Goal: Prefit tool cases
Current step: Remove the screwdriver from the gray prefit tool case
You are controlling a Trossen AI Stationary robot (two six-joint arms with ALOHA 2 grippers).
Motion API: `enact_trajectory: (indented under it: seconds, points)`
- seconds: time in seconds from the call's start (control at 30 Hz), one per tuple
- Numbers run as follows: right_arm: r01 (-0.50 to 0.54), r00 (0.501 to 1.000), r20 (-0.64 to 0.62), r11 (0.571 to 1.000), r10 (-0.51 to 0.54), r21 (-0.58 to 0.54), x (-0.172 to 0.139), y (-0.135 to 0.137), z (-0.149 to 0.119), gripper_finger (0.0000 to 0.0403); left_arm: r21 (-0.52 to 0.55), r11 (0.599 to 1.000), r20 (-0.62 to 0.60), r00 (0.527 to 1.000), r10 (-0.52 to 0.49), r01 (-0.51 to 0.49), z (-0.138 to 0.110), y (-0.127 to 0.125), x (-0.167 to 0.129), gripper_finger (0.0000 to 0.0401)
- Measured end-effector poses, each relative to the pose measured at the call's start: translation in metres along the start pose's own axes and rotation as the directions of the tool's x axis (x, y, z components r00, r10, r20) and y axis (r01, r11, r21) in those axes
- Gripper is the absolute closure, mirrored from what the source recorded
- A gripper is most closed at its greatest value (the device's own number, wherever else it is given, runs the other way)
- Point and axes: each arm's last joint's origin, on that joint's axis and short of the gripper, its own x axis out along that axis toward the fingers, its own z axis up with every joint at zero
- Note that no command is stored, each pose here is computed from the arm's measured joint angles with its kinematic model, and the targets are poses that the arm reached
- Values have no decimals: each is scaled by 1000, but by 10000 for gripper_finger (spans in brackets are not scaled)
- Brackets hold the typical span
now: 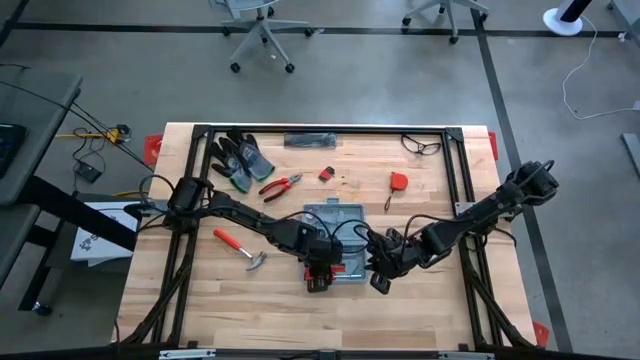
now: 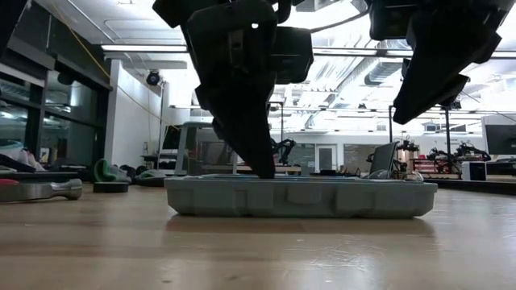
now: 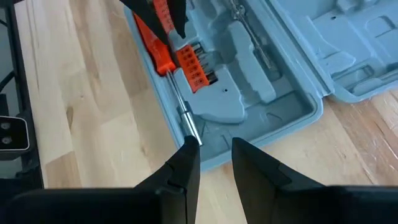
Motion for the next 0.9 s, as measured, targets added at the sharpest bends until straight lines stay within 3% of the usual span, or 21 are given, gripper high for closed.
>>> enact_trajectory:
  seconds: [0.53, 0.9]
  points:
    - [34, 999, 41, 999, -35, 20, -3, -3, 4, 315, 19, 988, 18, 988, 156, -156, 2, 16, -1, 341]
    - [50, 998, 40, 998, -52, 33, -2, -7, 6, 315, 131, 942, -22, 949, 315, -309, -5, 23, -3, 341]
